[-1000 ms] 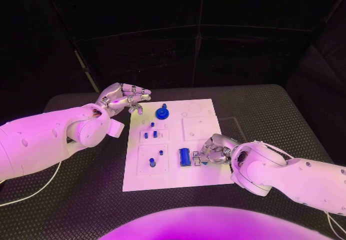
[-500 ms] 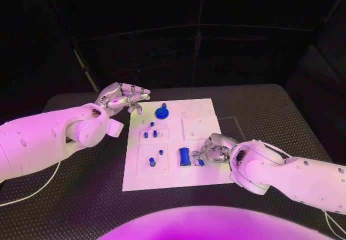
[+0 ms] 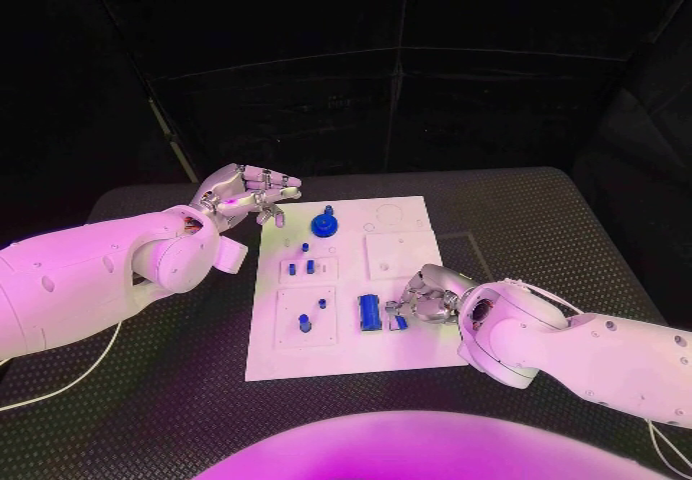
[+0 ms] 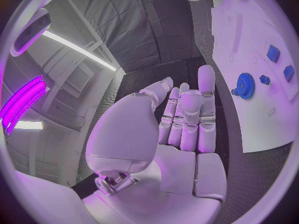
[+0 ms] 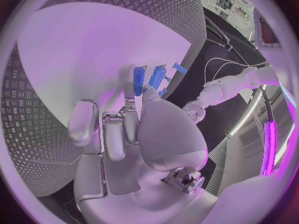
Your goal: Assemble the parts on the task board
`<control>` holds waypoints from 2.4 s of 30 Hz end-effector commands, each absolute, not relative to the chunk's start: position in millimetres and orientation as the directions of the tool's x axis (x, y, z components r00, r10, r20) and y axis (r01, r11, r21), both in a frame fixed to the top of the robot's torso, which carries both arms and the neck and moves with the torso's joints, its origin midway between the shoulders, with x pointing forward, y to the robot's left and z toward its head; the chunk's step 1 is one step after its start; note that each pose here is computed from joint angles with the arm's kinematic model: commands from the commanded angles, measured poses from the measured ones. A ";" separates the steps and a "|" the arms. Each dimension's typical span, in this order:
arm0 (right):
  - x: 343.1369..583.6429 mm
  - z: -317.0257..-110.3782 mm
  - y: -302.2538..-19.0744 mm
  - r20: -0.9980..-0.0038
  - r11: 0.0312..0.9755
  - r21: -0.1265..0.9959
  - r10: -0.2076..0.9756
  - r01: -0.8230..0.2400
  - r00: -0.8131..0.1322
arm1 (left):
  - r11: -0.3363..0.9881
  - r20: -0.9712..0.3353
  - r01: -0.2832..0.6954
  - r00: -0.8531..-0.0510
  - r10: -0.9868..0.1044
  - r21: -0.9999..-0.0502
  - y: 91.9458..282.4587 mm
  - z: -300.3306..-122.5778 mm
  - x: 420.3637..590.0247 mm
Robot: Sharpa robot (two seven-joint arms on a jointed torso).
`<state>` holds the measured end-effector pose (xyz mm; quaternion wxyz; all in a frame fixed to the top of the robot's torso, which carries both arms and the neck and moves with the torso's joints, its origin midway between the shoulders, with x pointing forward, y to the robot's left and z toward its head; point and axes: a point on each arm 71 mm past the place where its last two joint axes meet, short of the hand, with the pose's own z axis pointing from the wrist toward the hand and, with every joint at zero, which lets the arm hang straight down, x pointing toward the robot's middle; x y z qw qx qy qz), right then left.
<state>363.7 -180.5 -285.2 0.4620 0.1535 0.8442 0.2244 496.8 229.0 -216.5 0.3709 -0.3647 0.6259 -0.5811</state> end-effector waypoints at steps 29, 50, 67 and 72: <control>363.2 -285.4 -174.4 -0.715 0.857 0.515 0.449 0.032 -0.536 | 0.049 -0.030 -0.029 -0.466 -0.884 -0.998 228.0 -215.4 496.9; 360.7 -280.7 -181.6 -0.721 0.848 0.530 0.452 0.001 -0.524 | 0.050 -0.031 -0.028 -0.466 -0.884 -0.998 228.2 -215.7 497.6; 355.3 -277.6 -189.2 -0.722 0.854 0.519 0.428 -0.017 -0.544 | 0.051 -0.032 -0.029 -0.465 -0.885 -0.998 228.1 -216.1 498.3; 355.5 -279.2 -188.3 -0.721 0.859 0.511 0.413 -0.024 -0.557 | 0.051 -0.032 -0.029 -0.466 -0.884 -0.998 227.8 -216.2 498.3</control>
